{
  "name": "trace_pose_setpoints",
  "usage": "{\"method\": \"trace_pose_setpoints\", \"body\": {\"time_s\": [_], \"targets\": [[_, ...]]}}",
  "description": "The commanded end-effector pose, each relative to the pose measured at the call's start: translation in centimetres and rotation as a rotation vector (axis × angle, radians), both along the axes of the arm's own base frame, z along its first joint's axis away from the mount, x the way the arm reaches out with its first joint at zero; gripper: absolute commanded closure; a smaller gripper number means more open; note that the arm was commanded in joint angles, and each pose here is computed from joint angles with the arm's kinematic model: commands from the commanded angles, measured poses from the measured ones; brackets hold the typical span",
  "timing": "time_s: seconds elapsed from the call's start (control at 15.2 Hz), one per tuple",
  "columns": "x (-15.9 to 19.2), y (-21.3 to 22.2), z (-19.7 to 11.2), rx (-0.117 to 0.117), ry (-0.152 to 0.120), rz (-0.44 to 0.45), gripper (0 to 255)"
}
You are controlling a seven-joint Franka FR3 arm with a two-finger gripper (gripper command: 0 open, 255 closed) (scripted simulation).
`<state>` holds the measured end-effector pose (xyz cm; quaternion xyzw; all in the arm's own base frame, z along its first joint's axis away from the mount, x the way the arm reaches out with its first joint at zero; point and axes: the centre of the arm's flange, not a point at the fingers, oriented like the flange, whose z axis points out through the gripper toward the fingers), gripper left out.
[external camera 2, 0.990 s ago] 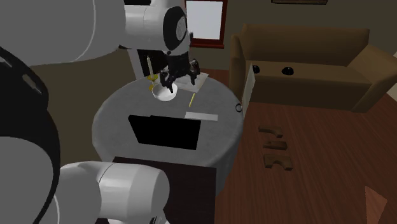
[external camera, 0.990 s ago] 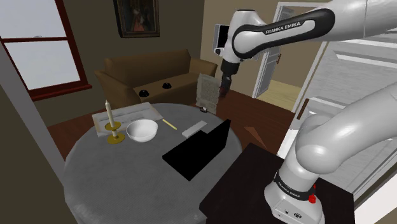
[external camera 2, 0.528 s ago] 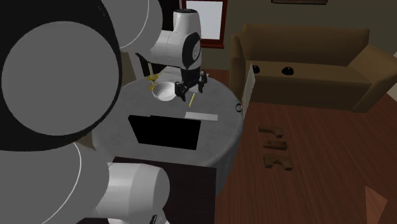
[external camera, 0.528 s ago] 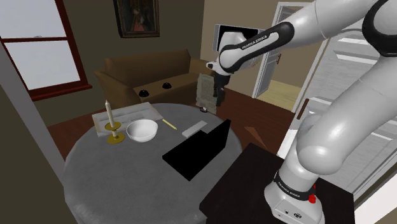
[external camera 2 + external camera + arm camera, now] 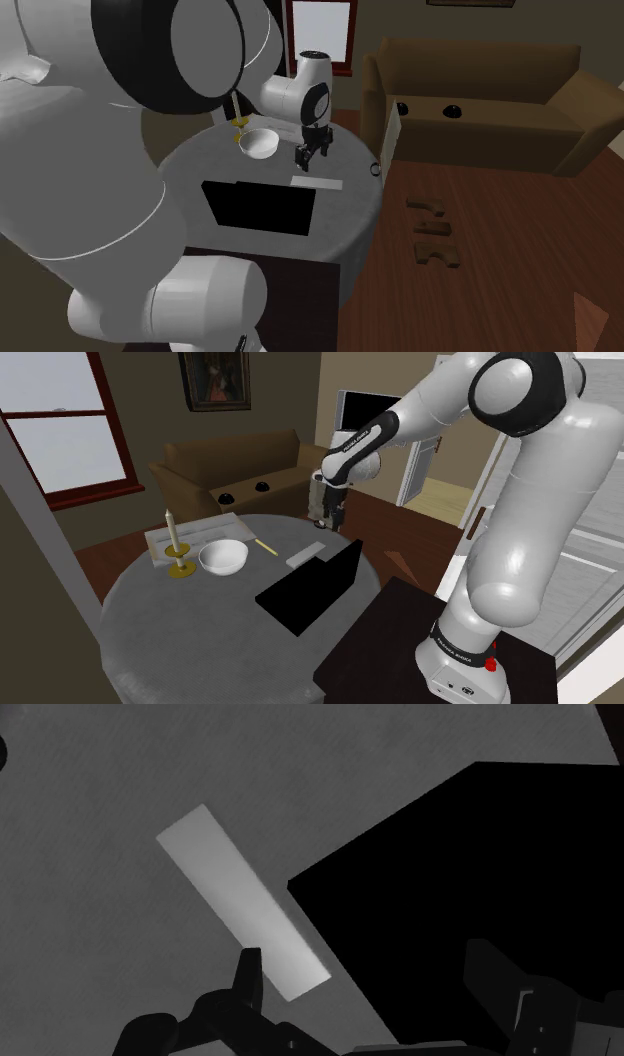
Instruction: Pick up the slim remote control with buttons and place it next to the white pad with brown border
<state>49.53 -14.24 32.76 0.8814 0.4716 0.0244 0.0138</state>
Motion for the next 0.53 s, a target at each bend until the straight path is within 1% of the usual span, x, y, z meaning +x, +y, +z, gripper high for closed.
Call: {"method": "trace_pose_setpoints", "body": {"time_s": [0.0, 0.46], "targets": [[1.8, -0.5, -2.3, -0.001, 0.010, 0.059, 0], [7.2, -1.8, -10.1, -0.004, 0.048, 0.247, 0]]}}
